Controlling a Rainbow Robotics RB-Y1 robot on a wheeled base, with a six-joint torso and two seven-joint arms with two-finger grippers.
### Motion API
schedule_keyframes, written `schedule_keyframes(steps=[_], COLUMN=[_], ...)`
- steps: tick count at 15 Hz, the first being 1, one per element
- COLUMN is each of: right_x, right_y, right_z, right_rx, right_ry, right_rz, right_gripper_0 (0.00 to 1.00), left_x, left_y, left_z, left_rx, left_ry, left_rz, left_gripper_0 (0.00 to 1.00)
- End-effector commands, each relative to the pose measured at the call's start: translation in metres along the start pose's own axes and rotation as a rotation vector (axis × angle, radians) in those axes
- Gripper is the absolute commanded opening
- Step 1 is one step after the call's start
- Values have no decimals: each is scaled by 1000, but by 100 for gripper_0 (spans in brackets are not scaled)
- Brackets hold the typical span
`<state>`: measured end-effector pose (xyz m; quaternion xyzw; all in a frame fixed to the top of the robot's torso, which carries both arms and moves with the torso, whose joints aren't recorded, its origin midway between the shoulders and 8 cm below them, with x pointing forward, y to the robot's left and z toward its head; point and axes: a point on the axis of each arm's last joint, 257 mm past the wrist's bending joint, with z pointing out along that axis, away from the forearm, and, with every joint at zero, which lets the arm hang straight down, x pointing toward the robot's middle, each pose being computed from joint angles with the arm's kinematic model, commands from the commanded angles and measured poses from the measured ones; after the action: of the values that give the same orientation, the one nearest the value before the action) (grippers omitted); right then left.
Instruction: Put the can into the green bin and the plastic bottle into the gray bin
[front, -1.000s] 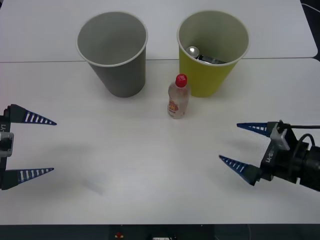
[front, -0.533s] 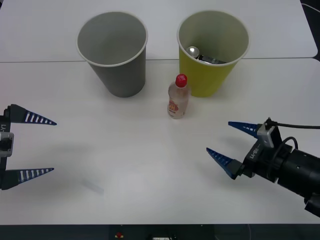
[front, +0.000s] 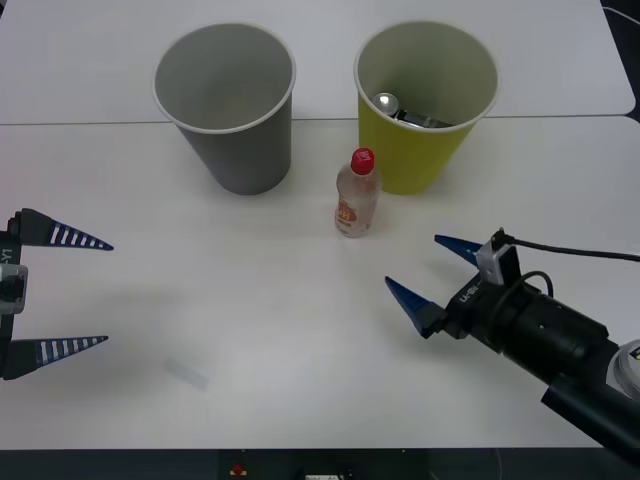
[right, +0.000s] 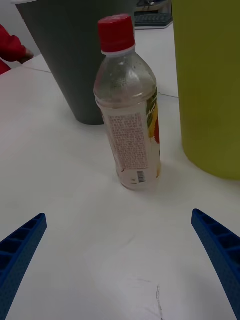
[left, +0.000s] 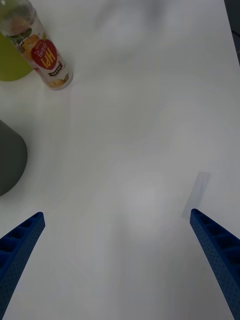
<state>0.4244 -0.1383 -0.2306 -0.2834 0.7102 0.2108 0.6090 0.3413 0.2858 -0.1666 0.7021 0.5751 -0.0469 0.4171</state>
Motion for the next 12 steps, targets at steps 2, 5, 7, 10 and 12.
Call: schedule_keyframes(steps=[2,5,7,10,12], right_x=[0,-1,-4,-7,-12], right_y=[-3,-6,-8,-8,-3], right_z=[25,42,54,72,84], right_rx=[17,30,38,50,46], right_ry=[-24,-37,-47,-59,-69], right_rz=[6,9,7,12,14], right_gripper_0=[100,100,100,100,100], left_x=[0,0,0,0,0], left_y=[0,0,0,0,0], left_z=[0,0,0,0,0], left_rx=[0,0,0,0,0], left_ry=[0,0,0,0,0], left_rz=[0,0,0,0,0], left_gripper_0=[100,100,100,100,100])
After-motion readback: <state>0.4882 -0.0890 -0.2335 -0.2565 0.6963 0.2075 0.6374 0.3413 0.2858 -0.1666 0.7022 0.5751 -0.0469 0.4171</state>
